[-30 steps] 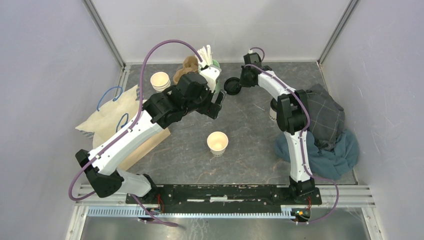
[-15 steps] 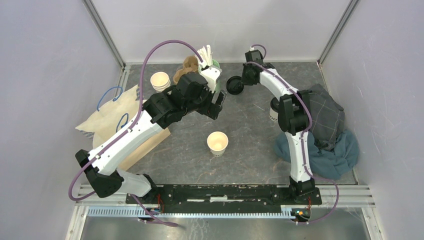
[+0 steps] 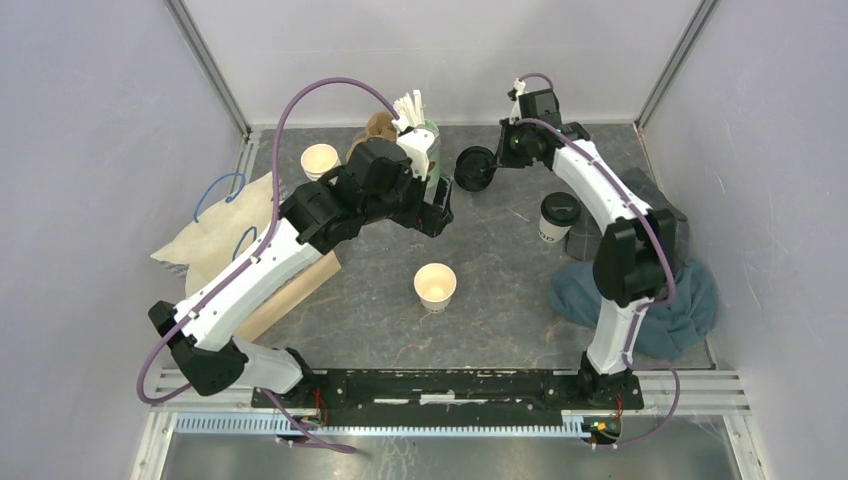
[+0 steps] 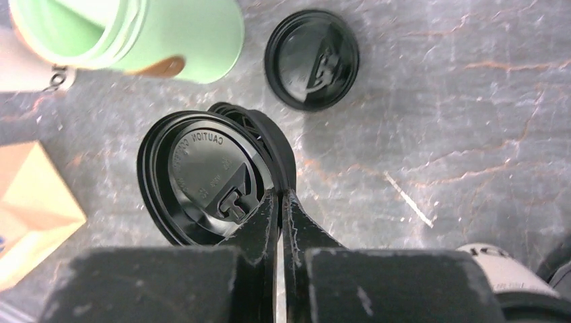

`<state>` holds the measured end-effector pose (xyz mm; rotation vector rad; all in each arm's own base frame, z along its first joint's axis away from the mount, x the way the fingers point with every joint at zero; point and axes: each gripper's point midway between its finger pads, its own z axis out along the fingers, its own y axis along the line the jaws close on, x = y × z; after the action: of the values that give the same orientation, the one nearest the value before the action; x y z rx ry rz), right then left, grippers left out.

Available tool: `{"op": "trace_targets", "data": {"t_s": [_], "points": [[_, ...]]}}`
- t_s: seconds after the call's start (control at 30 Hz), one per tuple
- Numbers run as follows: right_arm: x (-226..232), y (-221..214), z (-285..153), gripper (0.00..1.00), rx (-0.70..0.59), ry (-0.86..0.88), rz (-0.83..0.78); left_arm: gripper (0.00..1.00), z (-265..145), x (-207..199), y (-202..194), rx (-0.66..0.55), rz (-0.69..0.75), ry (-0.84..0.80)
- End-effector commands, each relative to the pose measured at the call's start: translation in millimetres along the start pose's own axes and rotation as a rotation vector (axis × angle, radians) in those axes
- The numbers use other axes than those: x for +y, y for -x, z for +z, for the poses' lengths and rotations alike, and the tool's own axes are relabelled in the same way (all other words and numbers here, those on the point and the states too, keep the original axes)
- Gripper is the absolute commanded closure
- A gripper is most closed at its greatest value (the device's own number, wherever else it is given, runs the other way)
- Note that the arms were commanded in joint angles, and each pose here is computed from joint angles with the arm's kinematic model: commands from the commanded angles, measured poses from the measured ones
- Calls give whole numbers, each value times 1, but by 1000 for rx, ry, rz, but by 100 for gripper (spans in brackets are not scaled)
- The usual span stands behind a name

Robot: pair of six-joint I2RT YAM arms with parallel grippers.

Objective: Pack the takeout coffee

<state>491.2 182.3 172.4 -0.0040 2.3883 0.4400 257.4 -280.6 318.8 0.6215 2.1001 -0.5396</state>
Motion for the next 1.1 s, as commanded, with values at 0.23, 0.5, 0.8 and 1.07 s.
{"op": "trace_targets", "data": {"t_s": [0.23, 0.5, 0.8, 1.07], "points": [[21, 4, -7, 100, -41, 132, 84, 6, -16, -29, 16, -50, -165, -145], [-5, 20, 53, 100, -44, 70, 169, 6, -12, -20, 7, -8, -107, -105], [-29, 22, 88, 100, -44, 69, 218, 7, 0, -11, 8, 19, -27, -83], [-31, 13, 104, 100, -18, 88, 233, 7, 0, -7, 4, 24, -16, -74]]}}
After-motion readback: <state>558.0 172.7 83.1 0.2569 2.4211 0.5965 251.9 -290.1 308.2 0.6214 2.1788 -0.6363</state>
